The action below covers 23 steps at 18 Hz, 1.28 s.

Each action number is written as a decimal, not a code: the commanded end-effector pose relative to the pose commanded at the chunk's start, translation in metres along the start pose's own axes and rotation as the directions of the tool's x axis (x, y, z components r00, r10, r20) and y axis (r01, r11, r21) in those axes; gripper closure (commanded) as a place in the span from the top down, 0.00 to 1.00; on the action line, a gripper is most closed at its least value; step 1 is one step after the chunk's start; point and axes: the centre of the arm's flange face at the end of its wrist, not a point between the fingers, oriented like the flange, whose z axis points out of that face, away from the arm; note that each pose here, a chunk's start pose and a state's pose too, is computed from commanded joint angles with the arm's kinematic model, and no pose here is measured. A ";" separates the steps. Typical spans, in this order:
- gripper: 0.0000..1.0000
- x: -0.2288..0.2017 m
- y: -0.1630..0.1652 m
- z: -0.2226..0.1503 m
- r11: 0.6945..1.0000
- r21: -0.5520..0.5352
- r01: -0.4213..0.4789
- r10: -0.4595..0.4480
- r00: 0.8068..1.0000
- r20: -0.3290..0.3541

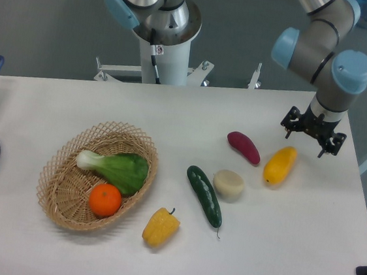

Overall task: Pick up the mango from the table
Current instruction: 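Move the open gripper down toward the yellow mango, then close the gripper around the yellow mango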

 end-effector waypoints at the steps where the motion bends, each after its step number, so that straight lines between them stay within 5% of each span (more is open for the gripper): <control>1: 1.00 0.001 -0.005 0.003 1.000 0.001 -0.004 0.004 1.000 -0.005; 11: 1.00 0.008 -0.017 0.029 0.996 0.091 0.007 -0.001 0.998 -0.064; 12: 0.94 0.007 -0.018 0.027 0.996 0.093 0.007 -0.001 0.998 -0.059; 16: 0.30 0.005 -0.018 0.025 0.996 0.094 0.006 -0.001 0.999 -0.055; 21: 0.24 0.001 -0.016 0.011 0.995 0.096 -0.003 0.006 1.000 -0.028; 23: 0.24 -0.007 -0.019 -0.022 0.995 0.102 -0.013 0.011 1.000 0.027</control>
